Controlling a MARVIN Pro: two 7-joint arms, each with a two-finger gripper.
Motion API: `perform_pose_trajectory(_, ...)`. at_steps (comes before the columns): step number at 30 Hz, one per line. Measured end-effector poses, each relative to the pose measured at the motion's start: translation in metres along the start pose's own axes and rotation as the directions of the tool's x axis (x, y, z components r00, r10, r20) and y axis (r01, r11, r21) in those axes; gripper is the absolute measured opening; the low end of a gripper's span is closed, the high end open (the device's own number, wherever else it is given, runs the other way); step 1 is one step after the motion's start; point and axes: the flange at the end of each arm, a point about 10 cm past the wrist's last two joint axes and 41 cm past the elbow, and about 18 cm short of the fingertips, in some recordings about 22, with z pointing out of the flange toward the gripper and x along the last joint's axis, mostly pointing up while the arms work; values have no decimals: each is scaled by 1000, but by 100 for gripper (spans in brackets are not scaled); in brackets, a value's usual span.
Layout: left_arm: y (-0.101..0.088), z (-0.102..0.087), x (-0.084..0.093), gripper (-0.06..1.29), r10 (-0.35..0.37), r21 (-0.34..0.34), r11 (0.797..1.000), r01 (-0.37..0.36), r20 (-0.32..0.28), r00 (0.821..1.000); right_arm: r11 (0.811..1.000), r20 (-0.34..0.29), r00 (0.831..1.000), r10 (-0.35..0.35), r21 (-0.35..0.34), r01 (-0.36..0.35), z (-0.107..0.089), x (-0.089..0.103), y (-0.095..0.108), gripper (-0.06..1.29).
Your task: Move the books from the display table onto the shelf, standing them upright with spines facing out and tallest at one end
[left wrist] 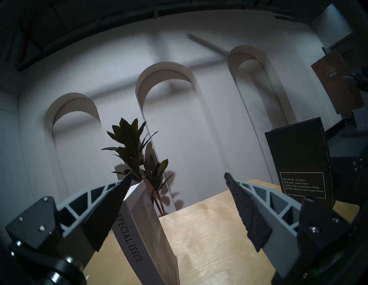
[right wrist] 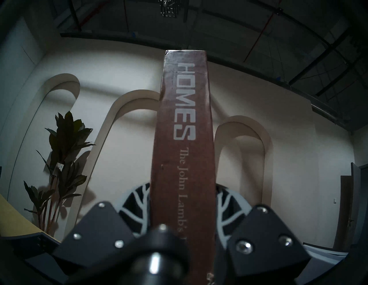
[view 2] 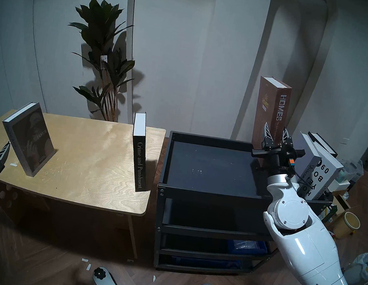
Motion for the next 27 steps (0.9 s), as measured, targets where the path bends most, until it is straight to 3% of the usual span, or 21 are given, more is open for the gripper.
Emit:
perform_pose_trajectory(6, -1, -1, -2, 124, 11, -15, 1000, -12, -41, 999, 1000, -19, 1000, 22, -16, -22, -7, -11, 0, 41)
perform_pose_trajectory(12, -2, -1, -2, 124, 17, -30, 999, -20, -75, 997, 988, -32, 994, 109, -102, -112, -26, -25, 1, 41)
perform_pose_trajectory(18, -2, 1, 1, 124, 24, -44, 999, -28, -100, 995, 978, -19, 988, 156, -138, -158, -45, -37, -2, 41)
perform_pose_trajectory(27, -2, 3, 2, 124, 27, -52, 998, -33, -116, 993, 990, 14, 991, 130, -63, -129, -52, -49, -3, 41)
